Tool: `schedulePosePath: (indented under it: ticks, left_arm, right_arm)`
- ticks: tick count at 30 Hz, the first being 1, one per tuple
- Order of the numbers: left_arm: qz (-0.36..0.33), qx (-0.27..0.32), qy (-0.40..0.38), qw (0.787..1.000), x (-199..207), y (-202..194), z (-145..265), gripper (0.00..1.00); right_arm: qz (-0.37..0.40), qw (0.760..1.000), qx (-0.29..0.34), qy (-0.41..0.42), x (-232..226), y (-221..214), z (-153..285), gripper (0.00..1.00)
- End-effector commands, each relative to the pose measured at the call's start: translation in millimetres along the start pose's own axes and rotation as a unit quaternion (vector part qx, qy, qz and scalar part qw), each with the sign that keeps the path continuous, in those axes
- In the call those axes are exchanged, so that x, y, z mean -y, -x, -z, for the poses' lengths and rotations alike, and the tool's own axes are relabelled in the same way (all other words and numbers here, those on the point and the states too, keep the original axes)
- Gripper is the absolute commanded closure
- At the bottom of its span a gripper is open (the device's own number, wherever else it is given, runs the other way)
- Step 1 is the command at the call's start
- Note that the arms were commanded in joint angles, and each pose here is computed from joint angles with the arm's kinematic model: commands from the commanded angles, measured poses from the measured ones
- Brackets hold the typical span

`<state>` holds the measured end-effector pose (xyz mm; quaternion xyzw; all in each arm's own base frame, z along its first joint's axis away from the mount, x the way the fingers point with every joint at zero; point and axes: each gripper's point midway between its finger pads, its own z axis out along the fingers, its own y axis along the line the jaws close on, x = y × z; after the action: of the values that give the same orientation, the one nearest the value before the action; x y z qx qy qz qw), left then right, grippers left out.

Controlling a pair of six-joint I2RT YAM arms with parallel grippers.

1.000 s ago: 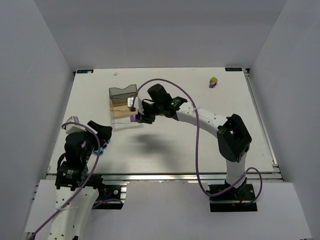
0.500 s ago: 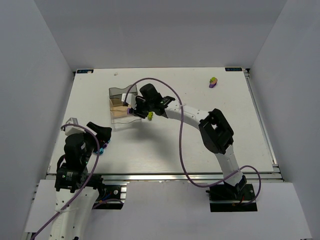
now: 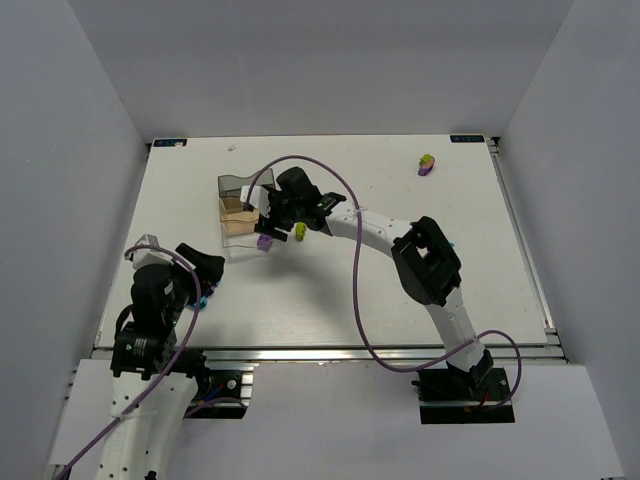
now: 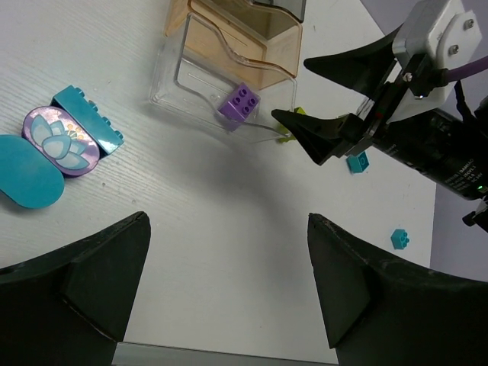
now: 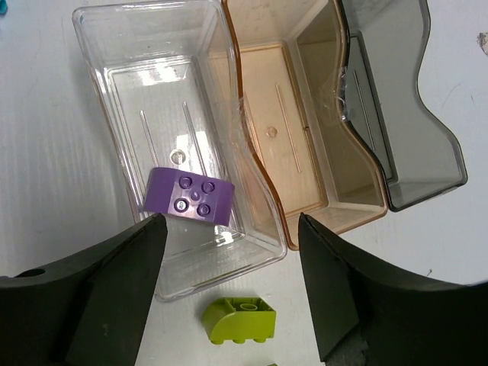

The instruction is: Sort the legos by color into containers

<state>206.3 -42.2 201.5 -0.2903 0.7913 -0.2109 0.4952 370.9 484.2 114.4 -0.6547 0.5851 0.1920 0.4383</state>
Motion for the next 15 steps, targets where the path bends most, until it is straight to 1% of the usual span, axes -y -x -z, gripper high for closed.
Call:
schedulePosePath:
  ticks: [1, 5, 6, 7, 8, 9, 10, 11, 12, 13, 14, 15]
  left_arm:
    - [-0.004, 0.006, 0.010, 1.000, 1, 7, 0, 0.07]
    - [-0.002, -0.006, 0.049, 0.999, -10, 6, -6, 0.09]
    - [0.002, -0.008, 0.062, 0.998, -14, 5, -7, 0.13]
    - [0.012, -0.009, 0.091, 0.996, -23, 4, -8, 0.26]
    - [0.020, -0.014, 0.118, 0.993, -31, 2, -11, 0.37]
    - [0.048, -0.017, 0.149, 0.987, -40, -1, -8, 0.49]
    - [0.060, -0.003, 0.181, 0.982, -50, 2, -7, 0.68]
    - [0.075, -0.008, 0.205, 0.976, -56, -1, -9, 0.70]
    - [0.109, -0.007, 0.221, 0.969, -58, -3, -8, 0.70]
    - [0.123, -0.007, 0.231, 0.965, -60, -4, -9, 0.58]
    - [0.140, -0.009, 0.241, 0.960, -61, -6, -10, 0.46]
    - [0.173, -0.014, 0.266, 0.948, -66, -12, -12, 0.35]
  right_arm:
    - [0.013, 0.999, 0.035, -0.022, 17, 24, 7, 0.25]
    - [-0.009, 0.997, 0.069, -0.020, 25, 50, 34, 0.26]
    - [-0.014, 0.996, 0.083, -0.007, 25, 54, 43, 0.26]
    - [-0.016, 0.995, 0.095, -0.002, 26, 64, 56, 0.28]
    - [-0.029, 0.995, 0.097, 0.010, 21, 61, 61, 0.28]
    - [-0.035, 0.993, 0.108, 0.021, 20, 64, 69, 0.29]
    - [-0.038, 0.992, 0.115, 0.021, 20, 70, 80, 0.29]
    - [-0.053, 0.992, 0.109, 0.032, 13, 61, 82, 0.30]
    - [-0.056, 0.992, 0.108, 0.034, 10, 60, 87, 0.29]
    - [-0.054, 0.991, 0.116, 0.029, 9, 66, 98, 0.28]
    - [-0.059, 0.991, 0.116, 0.030, 6, 63, 101, 0.27]
    - [-0.074, 0.991, 0.105, 0.039, -7, 49, 101, 0.26]
